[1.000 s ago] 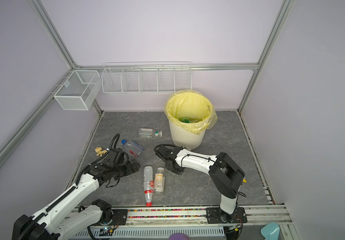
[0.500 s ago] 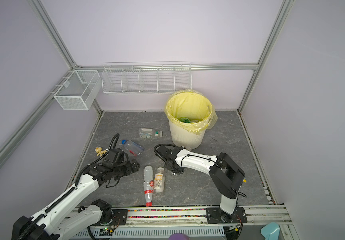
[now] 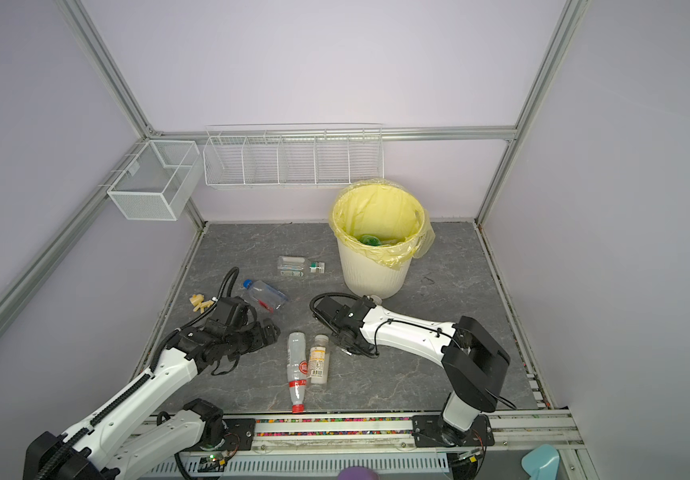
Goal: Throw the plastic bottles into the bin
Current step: 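Lift the peacock-label bottle with the right gripper toward the bin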
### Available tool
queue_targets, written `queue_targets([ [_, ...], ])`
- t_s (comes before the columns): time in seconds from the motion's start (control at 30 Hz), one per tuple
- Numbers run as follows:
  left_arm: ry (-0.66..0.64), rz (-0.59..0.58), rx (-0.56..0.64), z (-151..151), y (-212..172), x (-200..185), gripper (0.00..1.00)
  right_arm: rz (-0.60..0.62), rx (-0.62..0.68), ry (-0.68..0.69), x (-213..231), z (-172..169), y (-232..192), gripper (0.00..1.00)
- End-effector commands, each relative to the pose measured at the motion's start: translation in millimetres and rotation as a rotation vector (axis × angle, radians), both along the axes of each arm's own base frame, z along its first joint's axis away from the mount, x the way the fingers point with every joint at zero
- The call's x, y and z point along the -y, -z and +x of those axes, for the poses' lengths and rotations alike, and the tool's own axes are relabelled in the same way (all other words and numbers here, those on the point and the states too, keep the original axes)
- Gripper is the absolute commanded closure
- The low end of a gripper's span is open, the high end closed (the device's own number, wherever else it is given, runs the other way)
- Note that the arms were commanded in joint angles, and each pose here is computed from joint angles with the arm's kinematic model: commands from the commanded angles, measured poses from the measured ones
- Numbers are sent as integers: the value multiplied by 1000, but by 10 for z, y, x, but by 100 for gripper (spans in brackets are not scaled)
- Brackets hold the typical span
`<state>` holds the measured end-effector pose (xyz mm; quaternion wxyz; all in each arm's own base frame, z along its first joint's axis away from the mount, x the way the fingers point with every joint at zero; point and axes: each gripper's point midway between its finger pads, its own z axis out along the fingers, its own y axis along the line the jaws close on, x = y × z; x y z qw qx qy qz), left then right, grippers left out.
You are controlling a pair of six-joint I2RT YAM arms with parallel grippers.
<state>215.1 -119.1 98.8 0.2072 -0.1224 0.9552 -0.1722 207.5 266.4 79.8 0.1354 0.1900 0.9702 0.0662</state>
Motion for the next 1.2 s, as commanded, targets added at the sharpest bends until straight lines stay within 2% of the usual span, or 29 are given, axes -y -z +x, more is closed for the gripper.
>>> queue_targets([
  [0.0, -25, 4, 7, 39, -51, -29, 0, -30, 5, -4, 138, -64, -22, 72],
  [0.23, -24, -3, 7, 89, -87, 8, 0, -56, 20, -86, 197, -106, -149, 72],
  [0.47, -33, -20, -4, 132, -109, 54, 0, -26, 84, -78, 423, -176, -282, 73],
  [0.67, -44, -26, 7, 162, -146, 58, 0, 5, 183, -107, 606, -184, -576, 72],
  [0.83, -54, 18, 20, 214, -221, 1, 0, 9, 205, -144, 699, -232, -774, 72],
  [1.1, -58, 13, 45, 275, -333, 14, 0, 85, 304, -154, 805, -245, -1142, 73],
  [1.17, -59, 13, 42, 271, -325, 11, 0, 66, 322, -152, 921, -269, -1217, 73],
])
